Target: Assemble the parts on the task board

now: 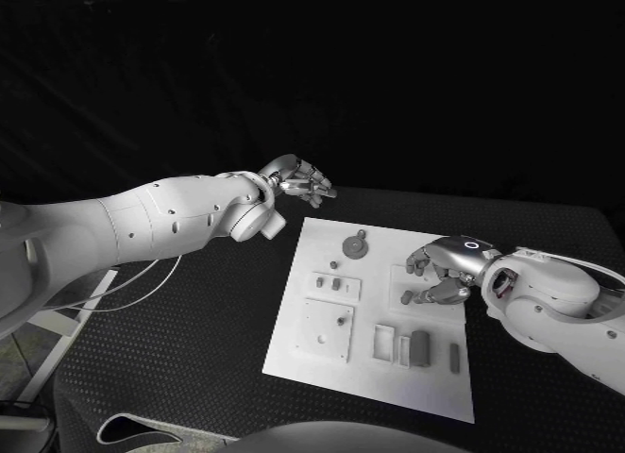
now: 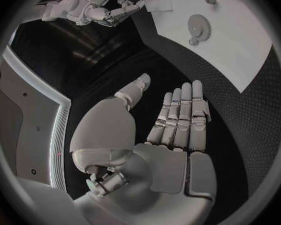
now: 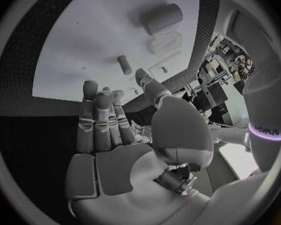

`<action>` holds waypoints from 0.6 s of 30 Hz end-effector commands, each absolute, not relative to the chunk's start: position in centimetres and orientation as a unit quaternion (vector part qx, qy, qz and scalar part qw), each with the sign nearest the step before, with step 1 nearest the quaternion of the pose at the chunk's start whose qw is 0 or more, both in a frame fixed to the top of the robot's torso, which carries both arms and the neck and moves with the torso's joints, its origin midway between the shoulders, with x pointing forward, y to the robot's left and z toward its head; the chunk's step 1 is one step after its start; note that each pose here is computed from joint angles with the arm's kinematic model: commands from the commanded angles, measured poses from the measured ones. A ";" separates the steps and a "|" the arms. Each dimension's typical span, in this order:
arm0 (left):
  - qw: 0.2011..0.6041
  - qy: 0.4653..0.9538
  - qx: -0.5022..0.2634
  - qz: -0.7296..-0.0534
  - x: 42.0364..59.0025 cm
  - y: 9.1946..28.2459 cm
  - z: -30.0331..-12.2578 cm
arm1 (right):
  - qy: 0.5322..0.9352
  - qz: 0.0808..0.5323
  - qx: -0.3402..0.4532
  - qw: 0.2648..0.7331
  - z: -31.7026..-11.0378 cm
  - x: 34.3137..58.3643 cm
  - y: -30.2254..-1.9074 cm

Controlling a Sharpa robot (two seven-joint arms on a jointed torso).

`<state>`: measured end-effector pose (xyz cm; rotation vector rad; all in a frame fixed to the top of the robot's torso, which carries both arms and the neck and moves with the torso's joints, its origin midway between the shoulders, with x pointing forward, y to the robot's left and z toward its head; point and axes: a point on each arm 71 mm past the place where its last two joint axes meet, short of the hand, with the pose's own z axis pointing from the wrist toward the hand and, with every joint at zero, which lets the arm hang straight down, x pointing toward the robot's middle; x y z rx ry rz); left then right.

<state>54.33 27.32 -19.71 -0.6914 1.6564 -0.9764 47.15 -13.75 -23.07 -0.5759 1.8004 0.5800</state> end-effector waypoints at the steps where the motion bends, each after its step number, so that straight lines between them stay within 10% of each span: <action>1: 0.520 0.691 -0.282 -0.415 54.3 27.1 -19.6 | 0.761 0.222 -0.265 0.549 -23.7 47.2 -13.8; 18: 0.519 0.692 -0.282 -0.415 54.3 27.2 -19.6 | 0.759 0.240 -0.274 0.539 -25.5 46.5 -12.4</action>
